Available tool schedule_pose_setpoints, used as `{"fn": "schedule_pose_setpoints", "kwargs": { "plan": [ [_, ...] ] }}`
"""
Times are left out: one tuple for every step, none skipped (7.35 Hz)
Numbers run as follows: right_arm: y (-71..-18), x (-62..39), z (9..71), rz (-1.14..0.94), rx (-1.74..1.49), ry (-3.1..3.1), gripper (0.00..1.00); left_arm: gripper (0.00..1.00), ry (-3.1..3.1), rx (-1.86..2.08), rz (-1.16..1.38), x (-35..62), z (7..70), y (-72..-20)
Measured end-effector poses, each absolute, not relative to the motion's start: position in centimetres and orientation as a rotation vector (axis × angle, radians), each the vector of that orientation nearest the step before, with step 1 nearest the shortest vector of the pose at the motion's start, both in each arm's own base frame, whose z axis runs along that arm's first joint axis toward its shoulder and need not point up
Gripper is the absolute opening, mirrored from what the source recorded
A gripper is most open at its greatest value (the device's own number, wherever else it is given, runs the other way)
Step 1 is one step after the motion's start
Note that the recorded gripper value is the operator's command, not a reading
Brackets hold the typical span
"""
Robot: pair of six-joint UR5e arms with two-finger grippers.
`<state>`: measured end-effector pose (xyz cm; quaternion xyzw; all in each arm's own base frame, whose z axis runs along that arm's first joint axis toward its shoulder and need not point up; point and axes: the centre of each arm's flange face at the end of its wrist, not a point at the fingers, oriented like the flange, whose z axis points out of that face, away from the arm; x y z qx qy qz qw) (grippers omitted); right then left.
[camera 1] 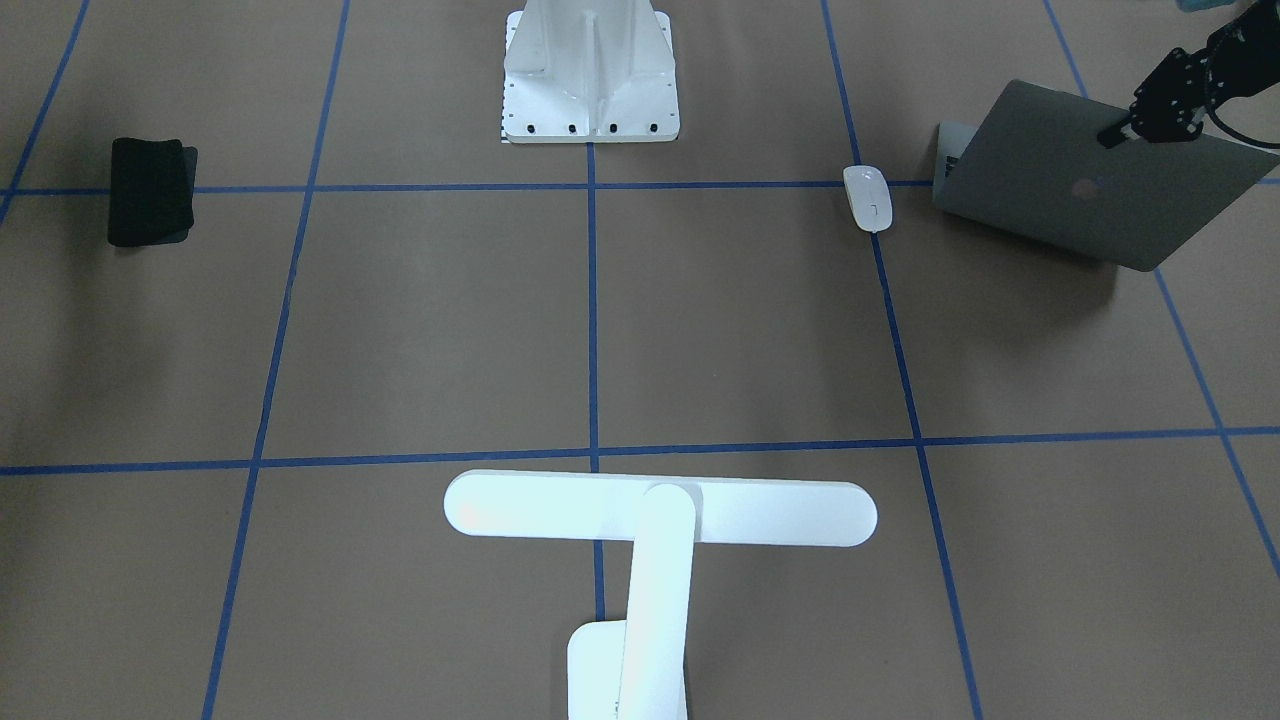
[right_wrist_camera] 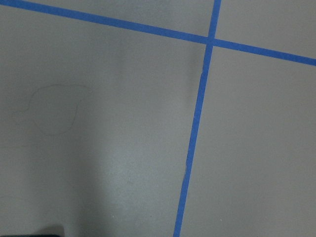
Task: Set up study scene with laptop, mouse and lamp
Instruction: 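Grasp the silver laptop's open lid edge with the left gripper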
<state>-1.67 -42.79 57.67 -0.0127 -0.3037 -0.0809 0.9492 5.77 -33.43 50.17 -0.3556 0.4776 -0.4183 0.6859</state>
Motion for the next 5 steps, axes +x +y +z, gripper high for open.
{"fn": "schedule_pose_setpoints", "kwargs": {
  "plan": [
    [-42.7,-1.6,57.8,-0.164,-0.028,-0.618,1.0,0.0,1.091,-0.813,-0.913,5.9,49.3,-33.7],
    [-42.5,-1.6,57.9,-0.163,-0.031,-0.617,1.0,0.0,1.108,-0.829,-0.888,6.2,48.0,-34.8],
    [-42.4,-1.6,58.1,-0.162,-0.035,-0.617,1.0,0.0,1.122,-0.845,-0.867,6.8,46.2,-36.4],
    [-42.3,-1.5,58.3,-0.16,-0.04,-0.616,1.0,0.0,1.131,-0.862,-0.851,7.4,44.1,-38.2],
    [-42.2,-1.5,58.6,-0.158,-0.046,-0.615,1.0,0.0,1.135,-0.876,-0.84,8.0,42.1,-39.8]
  ]
}}
